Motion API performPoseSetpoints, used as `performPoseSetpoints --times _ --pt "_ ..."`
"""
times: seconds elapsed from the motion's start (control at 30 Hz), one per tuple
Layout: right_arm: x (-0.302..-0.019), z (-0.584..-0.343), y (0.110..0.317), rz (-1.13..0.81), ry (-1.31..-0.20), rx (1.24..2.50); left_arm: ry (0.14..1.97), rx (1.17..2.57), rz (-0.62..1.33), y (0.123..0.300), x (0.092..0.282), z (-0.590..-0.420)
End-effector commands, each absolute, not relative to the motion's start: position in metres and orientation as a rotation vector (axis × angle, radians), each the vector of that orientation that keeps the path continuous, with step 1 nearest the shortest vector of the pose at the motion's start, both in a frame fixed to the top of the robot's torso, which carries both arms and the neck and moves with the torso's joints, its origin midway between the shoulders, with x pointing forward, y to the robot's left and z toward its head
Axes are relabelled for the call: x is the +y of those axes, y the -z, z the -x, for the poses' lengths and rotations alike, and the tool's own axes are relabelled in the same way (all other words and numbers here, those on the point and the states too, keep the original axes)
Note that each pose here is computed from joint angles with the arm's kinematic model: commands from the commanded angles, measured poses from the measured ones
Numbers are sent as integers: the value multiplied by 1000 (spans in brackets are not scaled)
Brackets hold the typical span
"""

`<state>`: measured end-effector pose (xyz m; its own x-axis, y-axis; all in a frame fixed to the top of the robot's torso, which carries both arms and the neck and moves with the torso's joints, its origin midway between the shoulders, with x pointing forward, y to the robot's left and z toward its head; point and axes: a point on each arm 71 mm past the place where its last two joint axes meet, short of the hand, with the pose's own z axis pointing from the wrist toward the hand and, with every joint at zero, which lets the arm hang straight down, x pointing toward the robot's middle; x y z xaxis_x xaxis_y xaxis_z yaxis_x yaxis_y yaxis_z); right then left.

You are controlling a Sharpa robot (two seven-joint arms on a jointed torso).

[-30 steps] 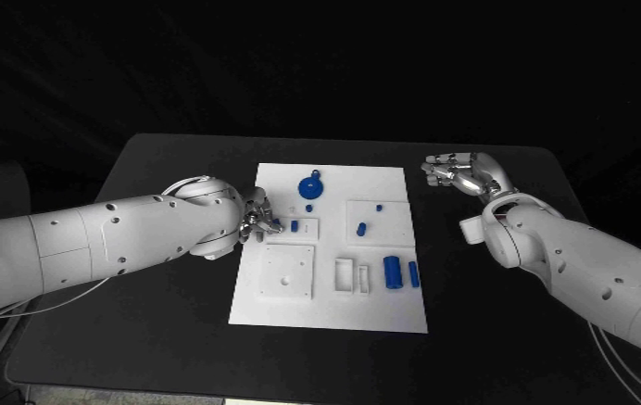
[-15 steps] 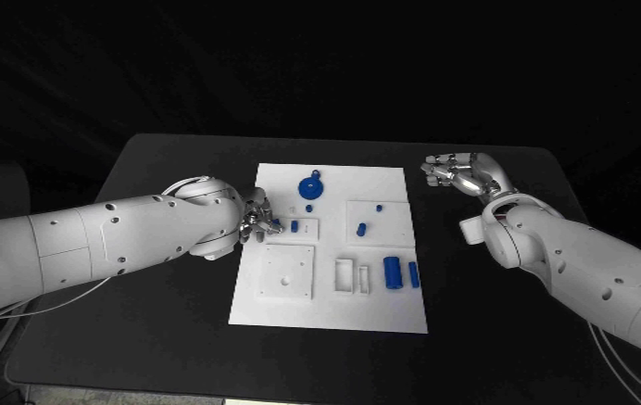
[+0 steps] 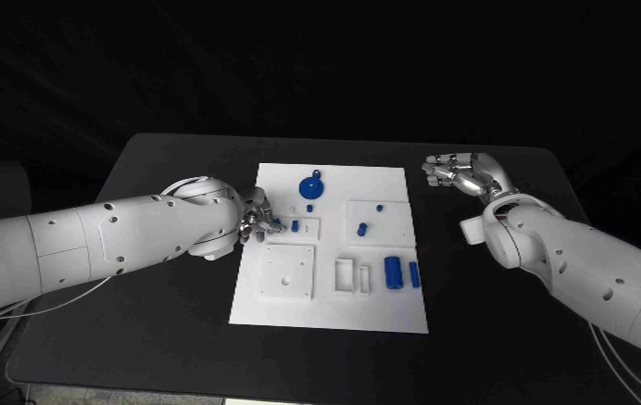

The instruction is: Assemble the parts on the task board

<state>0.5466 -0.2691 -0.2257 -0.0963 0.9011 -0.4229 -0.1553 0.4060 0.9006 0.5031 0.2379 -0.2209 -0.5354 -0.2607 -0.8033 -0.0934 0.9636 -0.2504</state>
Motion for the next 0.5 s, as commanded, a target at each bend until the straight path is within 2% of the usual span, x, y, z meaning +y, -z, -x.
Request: performPoseSetpoints --times 0.03,0.5 --pt "-268 -546 225 -722 -1047 1376 234 2146 257 225 236 -501" --pt "-270 -546 226 -724 -1043 1379 252 2164 259 226 236 -499"
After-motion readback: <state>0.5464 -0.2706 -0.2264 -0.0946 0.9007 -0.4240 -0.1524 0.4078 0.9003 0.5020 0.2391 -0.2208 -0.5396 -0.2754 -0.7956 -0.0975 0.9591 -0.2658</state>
